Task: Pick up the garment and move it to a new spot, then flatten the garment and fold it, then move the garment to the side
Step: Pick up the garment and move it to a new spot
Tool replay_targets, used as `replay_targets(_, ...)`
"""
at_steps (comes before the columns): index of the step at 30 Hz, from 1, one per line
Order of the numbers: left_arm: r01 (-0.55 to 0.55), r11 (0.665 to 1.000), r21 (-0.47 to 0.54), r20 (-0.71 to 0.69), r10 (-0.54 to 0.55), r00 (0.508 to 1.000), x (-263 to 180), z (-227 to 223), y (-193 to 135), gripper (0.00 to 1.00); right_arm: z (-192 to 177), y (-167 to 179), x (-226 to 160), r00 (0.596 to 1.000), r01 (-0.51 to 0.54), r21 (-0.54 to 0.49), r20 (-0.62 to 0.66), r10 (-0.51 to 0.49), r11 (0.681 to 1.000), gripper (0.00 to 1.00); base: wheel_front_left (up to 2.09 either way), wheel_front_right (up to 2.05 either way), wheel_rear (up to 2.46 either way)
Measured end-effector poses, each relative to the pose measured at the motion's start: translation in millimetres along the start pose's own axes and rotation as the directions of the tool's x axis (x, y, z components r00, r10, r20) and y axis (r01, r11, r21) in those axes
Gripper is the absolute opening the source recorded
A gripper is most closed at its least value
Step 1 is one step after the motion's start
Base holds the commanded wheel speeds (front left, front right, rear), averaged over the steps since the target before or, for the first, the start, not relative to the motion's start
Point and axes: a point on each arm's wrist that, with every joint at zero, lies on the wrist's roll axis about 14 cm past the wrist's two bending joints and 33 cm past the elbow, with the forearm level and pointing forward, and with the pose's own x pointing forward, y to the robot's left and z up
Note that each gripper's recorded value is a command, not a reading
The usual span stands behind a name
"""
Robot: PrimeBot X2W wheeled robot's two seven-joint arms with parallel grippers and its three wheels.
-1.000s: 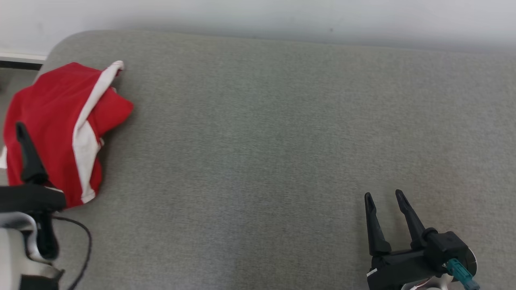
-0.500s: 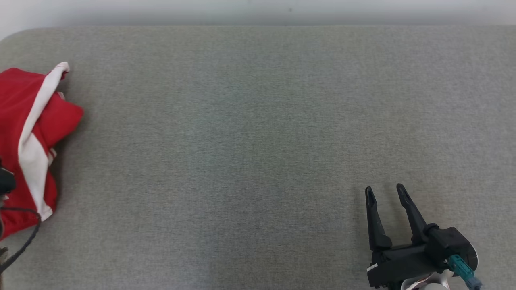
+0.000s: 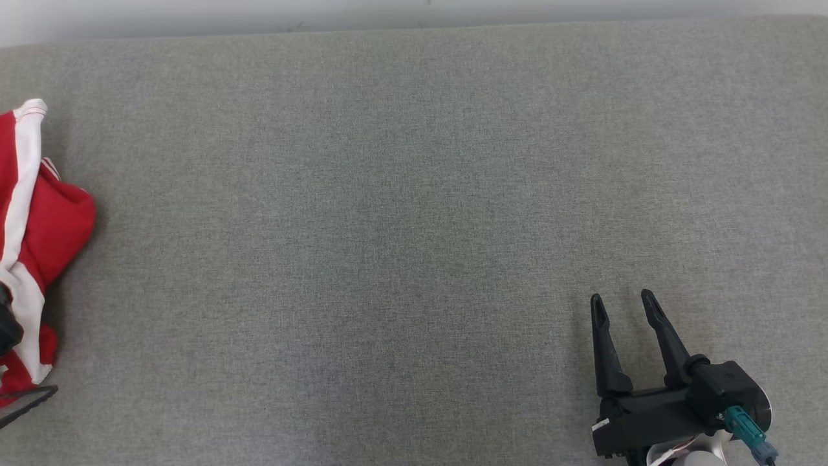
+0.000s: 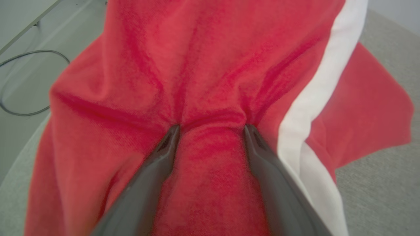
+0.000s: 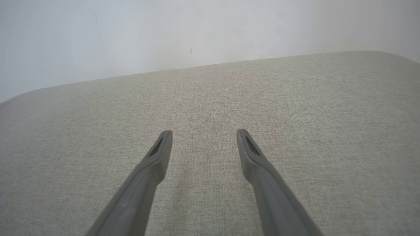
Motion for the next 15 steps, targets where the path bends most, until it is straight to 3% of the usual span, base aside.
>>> replay_targets(2,-0.01,1.0,0.021,-0.019,0.011,1.0,0.9,-3.1,0.8,1.0,-0.2,-1.0,0.2,1.0,0.002,-0.003,-0.001,-0.002,1.0,1.0,0.0,0.0,0.0)
replay_targets(3,-0.011,1.0,0.019,-0.014,0.011,1.0,1.1,-1.5,-0.1,0.42,-0.3,-0.8,0.4,1.0,0.001,-0.005,-0.001,-0.001,1.0,1.0,0.0,0.0,0.0)
replay_targets(4,-0.016,1.0,0.023,-0.004,0.016,1.0,0.8,0.0,-0.1,0.0,-0.2,-0.7,0.7,1.0,0.001,-0.006,0.0,-0.001,1.0,1.0,0.0,0.0,0.0)
replay_targets(9,-0.021,0.999,0.045,0.067,0.018,0.998,-5.1,12.8,3.5,0.0,2.4,2.2,1.4,1.0,-0.008,-0.012,0.006,0.008,1.0,1.0,0.0,0.0,0.0)
replay_targets(15,0.002,0.999,0.051,0.308,-0.018,0.951,-27.4,75.4,-1.1,0.0,6.4,8.6,-0.8,1.0,-0.025,-0.011,0.016,0.025,1.0,1.0,0.0,0.0,0.0)
